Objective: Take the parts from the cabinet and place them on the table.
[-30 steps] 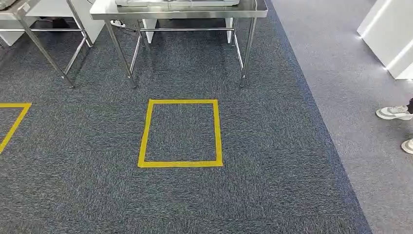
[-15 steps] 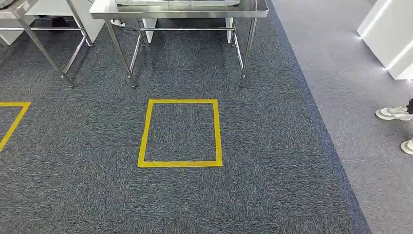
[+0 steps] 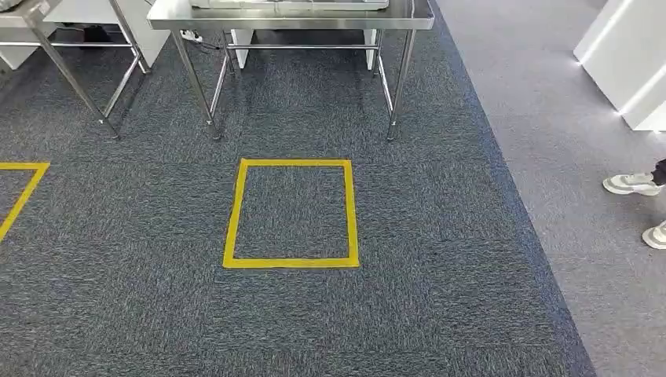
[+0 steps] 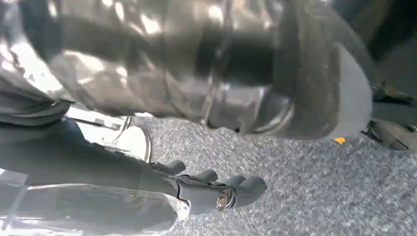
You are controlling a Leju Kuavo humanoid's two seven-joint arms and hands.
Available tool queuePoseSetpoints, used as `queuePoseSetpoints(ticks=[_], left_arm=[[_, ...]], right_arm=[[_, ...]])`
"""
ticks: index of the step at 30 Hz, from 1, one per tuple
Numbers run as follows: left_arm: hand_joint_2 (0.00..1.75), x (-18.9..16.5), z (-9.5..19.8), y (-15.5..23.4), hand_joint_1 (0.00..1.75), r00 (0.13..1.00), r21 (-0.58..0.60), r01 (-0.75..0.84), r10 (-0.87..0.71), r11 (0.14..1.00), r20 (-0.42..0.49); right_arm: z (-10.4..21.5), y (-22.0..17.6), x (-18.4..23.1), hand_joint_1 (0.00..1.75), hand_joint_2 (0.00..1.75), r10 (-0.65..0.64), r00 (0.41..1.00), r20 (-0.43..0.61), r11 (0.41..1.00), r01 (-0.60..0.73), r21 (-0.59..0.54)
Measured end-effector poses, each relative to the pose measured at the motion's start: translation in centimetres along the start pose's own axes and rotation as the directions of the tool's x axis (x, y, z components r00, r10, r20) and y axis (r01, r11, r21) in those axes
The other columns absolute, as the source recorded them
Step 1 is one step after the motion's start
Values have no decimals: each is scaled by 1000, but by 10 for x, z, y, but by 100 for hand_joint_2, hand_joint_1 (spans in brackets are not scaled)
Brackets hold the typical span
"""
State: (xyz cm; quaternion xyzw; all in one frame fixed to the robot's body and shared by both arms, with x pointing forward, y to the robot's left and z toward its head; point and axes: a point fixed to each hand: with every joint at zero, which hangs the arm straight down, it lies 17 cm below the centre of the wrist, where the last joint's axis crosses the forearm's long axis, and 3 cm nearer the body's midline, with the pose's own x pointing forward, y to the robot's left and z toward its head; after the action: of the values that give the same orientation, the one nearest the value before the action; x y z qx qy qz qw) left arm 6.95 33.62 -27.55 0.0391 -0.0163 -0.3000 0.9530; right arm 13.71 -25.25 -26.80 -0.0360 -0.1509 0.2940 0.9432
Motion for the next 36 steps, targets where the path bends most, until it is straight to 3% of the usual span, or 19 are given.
queuePoseSetpoints(ticks=[36], left_arm=[[0,0,0,-3,0,1000,-4,-16,16,1000,-4]], right_arm=[[-1,-10,-3,0,0,6,1000,-4,1000,-6,-18]])
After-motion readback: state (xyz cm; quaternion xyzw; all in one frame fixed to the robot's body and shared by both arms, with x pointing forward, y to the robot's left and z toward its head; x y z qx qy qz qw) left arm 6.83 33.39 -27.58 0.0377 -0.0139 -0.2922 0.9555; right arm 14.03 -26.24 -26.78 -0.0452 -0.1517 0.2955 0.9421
